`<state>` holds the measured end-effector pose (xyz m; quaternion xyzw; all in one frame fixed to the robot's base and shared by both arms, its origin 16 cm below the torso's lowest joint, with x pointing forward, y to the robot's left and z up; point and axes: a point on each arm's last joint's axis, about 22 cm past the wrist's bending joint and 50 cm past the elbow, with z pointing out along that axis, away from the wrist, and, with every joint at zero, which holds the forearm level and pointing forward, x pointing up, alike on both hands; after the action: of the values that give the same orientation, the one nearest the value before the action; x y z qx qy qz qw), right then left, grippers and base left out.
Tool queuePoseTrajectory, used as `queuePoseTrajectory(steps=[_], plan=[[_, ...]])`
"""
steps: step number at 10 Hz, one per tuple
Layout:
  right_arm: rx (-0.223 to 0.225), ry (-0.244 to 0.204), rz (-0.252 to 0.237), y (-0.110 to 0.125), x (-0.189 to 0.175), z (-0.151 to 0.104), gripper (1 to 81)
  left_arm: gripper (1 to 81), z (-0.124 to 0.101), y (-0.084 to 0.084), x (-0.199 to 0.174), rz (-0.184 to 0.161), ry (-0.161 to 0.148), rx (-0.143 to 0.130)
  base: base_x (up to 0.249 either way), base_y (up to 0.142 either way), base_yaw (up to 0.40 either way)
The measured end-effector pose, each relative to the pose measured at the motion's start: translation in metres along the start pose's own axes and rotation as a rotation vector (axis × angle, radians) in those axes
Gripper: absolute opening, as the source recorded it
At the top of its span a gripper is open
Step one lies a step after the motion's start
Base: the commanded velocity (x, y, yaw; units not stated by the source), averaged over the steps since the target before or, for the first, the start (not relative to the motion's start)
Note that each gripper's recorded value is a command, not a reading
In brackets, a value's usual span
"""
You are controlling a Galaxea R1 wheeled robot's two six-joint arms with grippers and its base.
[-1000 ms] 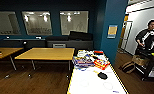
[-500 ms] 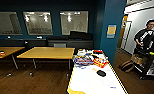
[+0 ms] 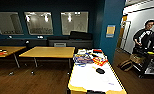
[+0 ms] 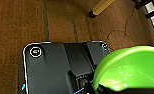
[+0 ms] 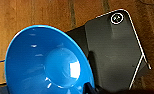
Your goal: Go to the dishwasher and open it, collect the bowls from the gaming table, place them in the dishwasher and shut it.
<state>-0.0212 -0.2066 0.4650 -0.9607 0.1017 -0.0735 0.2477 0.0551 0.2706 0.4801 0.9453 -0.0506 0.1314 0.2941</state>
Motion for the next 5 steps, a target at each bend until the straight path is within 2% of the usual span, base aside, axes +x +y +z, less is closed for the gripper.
queuePoseTrajectory(steps=[5], plan=[[-0.001,0.000,-0.001,0.0004,0.0004,0.0003,1.0,1.0,0.0015,0.0014,-0.0005,0.000,0.000,0.000,-0.124,0.000,0.000]])
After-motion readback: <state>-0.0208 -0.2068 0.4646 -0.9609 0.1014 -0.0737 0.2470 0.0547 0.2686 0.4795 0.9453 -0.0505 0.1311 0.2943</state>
